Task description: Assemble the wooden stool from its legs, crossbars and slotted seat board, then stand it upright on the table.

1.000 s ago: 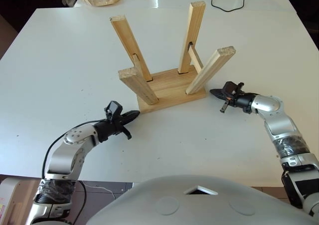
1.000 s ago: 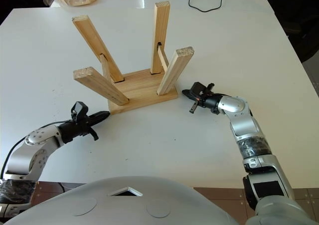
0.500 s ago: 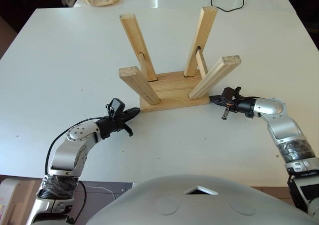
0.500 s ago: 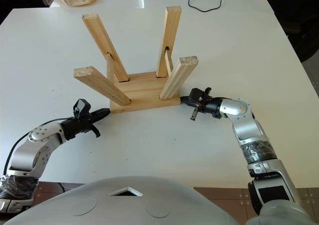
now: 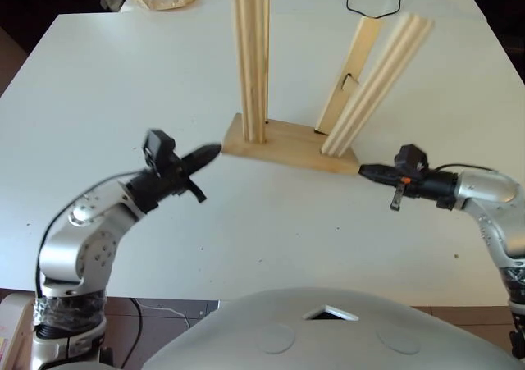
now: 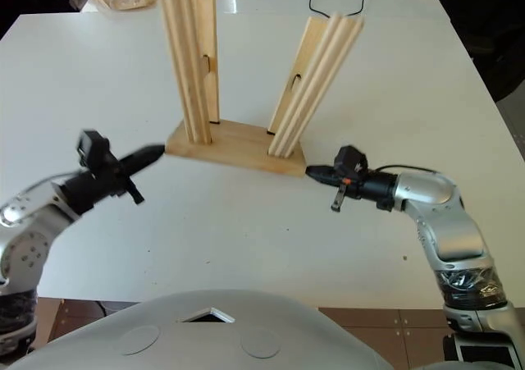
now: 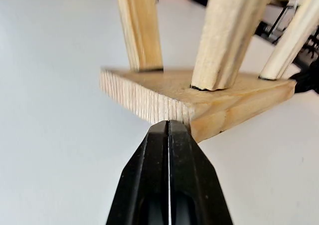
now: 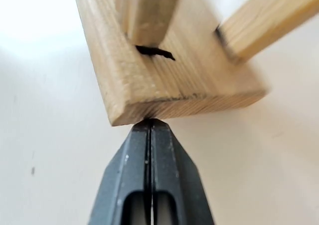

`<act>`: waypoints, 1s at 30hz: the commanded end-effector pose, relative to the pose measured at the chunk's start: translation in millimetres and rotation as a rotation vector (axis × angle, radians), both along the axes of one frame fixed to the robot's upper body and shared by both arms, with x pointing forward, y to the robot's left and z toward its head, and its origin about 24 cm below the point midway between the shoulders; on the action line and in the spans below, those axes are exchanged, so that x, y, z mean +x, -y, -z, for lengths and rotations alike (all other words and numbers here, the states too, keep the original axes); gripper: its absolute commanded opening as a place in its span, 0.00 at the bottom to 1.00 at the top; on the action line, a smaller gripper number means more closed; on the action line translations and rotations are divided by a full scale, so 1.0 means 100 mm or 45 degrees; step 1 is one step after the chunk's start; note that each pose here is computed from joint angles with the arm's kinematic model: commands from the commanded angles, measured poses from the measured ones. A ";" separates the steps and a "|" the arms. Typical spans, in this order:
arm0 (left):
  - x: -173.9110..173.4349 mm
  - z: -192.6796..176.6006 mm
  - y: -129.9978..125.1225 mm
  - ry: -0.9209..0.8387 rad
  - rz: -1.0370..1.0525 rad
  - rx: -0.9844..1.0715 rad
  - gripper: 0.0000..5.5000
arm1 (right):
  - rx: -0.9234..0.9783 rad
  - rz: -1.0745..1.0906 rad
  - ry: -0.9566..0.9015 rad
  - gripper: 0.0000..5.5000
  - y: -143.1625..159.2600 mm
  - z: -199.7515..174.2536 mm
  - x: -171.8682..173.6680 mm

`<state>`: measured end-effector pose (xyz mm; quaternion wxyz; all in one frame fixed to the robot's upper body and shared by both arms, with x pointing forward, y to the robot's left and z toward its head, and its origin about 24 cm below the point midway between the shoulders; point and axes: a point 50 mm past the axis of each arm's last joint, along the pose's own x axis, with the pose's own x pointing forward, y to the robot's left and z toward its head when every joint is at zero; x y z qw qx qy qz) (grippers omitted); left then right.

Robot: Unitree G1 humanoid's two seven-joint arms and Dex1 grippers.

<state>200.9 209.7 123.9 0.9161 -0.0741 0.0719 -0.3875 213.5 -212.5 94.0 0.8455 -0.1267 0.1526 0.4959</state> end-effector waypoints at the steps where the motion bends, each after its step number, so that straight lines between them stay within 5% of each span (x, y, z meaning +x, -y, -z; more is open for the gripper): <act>1: -0.10 0.00 0.27 -0.061 0.221 -0.082 0.00 | 0.193 -0.192 0.082 0.00 -0.33 -0.19 -0.03; 21: -0.15 0.11 0.14 -0.131 0.160 0.060 0.00 | 0.164 -0.102 0.120 0.00 -0.18 -0.35 -0.06; 26: -0.09 0.30 -0.17 -0.188 0.012 0.165 0.03 | -0.259 0.153 0.092 0.00 0.24 0.06 0.12; 30: -0.14 0.61 -0.46 -0.272 -0.058 0.422 0.13 | -0.348 0.141 0.085 0.11 0.40 0.19 0.13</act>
